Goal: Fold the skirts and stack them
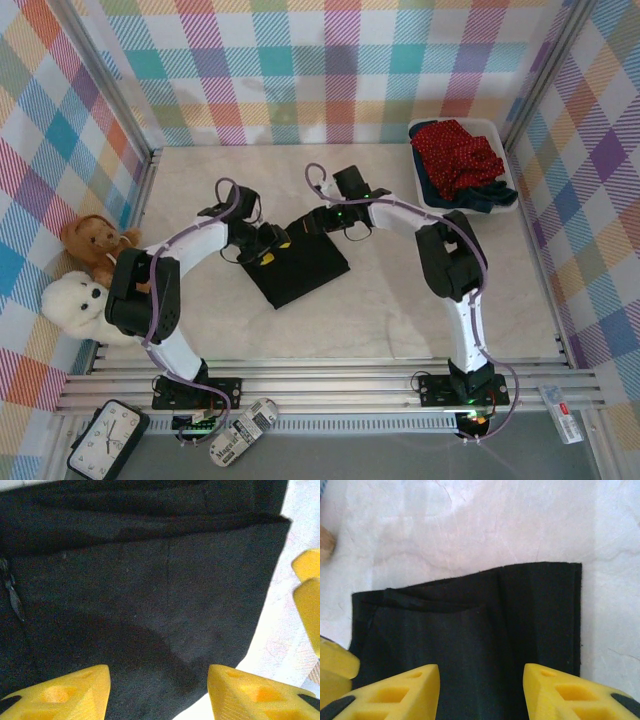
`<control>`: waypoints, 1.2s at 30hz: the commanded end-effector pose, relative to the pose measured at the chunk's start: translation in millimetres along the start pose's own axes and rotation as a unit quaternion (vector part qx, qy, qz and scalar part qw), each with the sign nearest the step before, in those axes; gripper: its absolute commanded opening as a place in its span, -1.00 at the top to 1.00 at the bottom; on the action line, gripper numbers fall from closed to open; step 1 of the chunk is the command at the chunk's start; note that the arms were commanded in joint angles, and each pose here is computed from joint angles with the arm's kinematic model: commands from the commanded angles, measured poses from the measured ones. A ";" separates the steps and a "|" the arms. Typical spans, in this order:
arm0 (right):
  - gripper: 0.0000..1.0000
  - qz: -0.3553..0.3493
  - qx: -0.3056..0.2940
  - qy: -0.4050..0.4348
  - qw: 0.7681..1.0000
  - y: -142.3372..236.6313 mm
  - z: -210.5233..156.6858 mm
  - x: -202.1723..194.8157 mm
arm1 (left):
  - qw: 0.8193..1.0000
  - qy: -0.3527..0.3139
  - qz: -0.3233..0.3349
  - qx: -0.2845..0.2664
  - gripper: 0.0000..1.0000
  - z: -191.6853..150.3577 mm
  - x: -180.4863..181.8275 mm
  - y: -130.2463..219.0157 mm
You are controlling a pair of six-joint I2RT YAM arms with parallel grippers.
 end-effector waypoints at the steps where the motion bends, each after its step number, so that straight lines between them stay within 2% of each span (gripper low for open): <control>1: 0.09 0.017 0.025 0.030 0.999 -6.4 1.1 4.5 | 0.999 0.028 -0.006 -0.015 -0.08 -1.9 0.6 0.9; 8: 0.44 0.034 0.040 0.039 0.998 -10.3 2.6 10.7 | 1.000 0.028 -0.013 -0.006 -0.10 -2.3 0.8 -2.1; 10: 0.68 0.037 0.044 0.040 0.998 -9.3 3.0 12.4 | 0.999 0.025 -0.018 -0.004 -0.14 -2.0 -0.8 -1.9; 13: 1.00 0.059 0.026 0.046 0.997 2.4 8.9 24.7 | 1.000 0.023 -0.020 -0.003 -0.35 -0.6 -1.1 -3.9; 16: 1.00 0.064 -0.006 0.043 0.997 13.4 18.9 33.4 | 1.000 0.027 0.009 -0.004 -0.60 -1.2 7.8 -10.8; 19: 1.00 0.057 -0.017 0.024 0.998 5.5 23.8 28.2 | 0.995 0.048 0.085 -0.013 -0.79 -4.5 34.2 -17.2; 22: 1.00 0.032 -0.005 0.008 0.999 -16.4 24.7 12.1 | 0.990 0.063 0.123 -0.013 -0.85 -9.4 61.4 -27.9; 25: 0.97 -0.010 0.009 -0.001 1.000 -35.6 26.9 -2.0 | 0.990 0.050 0.134 0.013 -0.86 -11.4 72.6 -42.1; 30: 0.60 -0.057 -0.004 -0.002 0.998 -22.1 33.2 2.5 | 0.993 0.021 0.114 0.013 -0.92 -1.4 62.8 -41.8; 34: 0.36 -0.087 -0.019 -0.017 0.996 7.8 27.4 15.5 | 0.995 -0.027 0.098 -0.009 -1.00 13.7 39.7 -17.5; 36: 0.10 -0.076 -0.015 -0.020 0.997 18.8 18.8 25.6 | 0.995 -0.048 0.091 -0.017 -1.00 19.0 28.2 -1.4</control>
Point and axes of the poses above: each hand's point on the last joint's axis, 136 mm out from that joint toward the fingers, its own y axis back along the fingers, its own x axis along the line the jaws close on, z = x × y, the point moved 10 cm from there along y, back along the fingers, and after that the axes turned 12 degrees about -y, right-handed, at the moved point
